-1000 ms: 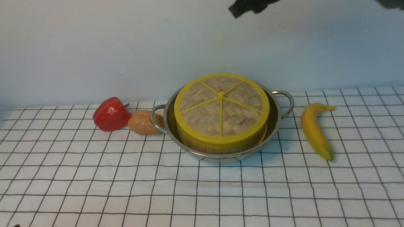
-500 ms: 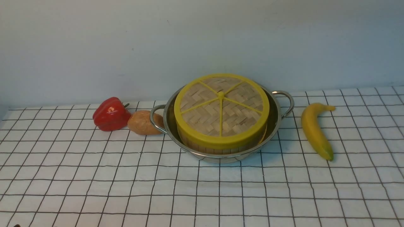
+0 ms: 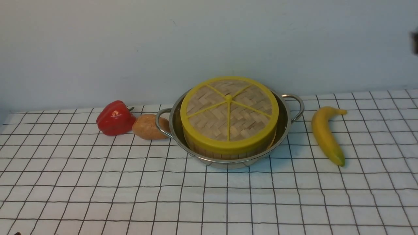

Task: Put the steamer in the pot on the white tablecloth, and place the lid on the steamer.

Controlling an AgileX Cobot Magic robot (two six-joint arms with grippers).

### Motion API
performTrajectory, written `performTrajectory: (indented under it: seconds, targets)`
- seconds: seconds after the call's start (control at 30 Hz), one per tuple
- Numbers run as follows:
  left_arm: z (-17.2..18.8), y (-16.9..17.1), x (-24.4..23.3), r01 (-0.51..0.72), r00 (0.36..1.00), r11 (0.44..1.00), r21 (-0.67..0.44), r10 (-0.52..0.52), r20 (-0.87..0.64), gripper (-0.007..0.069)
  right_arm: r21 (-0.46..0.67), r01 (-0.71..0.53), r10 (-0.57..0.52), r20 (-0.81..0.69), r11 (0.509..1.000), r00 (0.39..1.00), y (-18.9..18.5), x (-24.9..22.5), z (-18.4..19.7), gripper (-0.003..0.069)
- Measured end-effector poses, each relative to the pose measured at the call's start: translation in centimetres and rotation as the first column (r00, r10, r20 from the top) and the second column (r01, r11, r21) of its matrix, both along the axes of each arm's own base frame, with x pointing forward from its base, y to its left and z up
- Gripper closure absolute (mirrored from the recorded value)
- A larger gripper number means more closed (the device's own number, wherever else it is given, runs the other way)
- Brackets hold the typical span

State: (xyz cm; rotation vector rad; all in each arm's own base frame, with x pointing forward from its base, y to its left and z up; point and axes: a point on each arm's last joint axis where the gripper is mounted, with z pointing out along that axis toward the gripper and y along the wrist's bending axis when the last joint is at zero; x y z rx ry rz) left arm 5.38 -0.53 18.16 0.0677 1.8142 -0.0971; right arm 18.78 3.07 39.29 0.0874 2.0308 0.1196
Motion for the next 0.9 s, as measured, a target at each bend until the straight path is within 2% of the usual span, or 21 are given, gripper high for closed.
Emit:
performTrajectory:
  seconds: [0.07, 0.17, 0.23, 0.4, 0.53, 0.67, 0.9]
  targets:
    - [0.0, 0.0, 0.0, 0.0, 1.0, 1.0, 0.0, 0.0, 0.0, 0.0143, 0.072, 0.131, -0.134, 0.035, 0.989, 0.99, -2.7, -4.0, -4.6, 0.0638]
    - [0.0, 0.0, 0.0, 0.0, 1.0, 1.0, 0.0, 0.0, 0.0, 0.0143, 0.107, 0.19, -0.205, 0.164, 0.976, 0.965, -4.0, -7.7, -8.6, 0.0626]
    - [0.0, 0.0, 0.0, 0.0, 1.0, 1.0, 0.0, 0.0, 0.0, 0.0143, 0.091, 0.177, -0.195, 0.245, 0.98, 0.95, -4.1, -8.9, -10.8, 0.0618]
    - [0.0, 0.0, 0.0, 0.0, 1.0, 1.0, 0.0, 0.0, 0.0, 0.0143, 0.031, 0.137, -0.14, 0.311, 0.99, 0.94, -3.8, -11.1, -17.0, 0.059]
    - [0.0, 0.0, 0.0, 0.0, 1.0, 1.0, 0.0, 0.0, 0.0, 0.0143, 0.045, 0.137, -0.145, 0.332, 0.989, 0.932, -3.7, -12.1, -19.3, 0.0571]
    - [0.0, 0.0, 0.0, 0.0, 1.0, 1.0, 0.0, 0.0, 0.0, 0.0143, 0.064, 0.141, -0.155, 0.375, 0.988, 0.914, -3.8, -12.8, -19.4, 0.0545]
    - [0.0, 0.0, 0.0, 0.0, 1.0, 1.0, 0.0, 0.0, 0.0, 0.0143, 0.113, 0.155, -0.183, 0.311, 0.981, 0.933, -3.9, -13.2, -20.2, 0.0513]
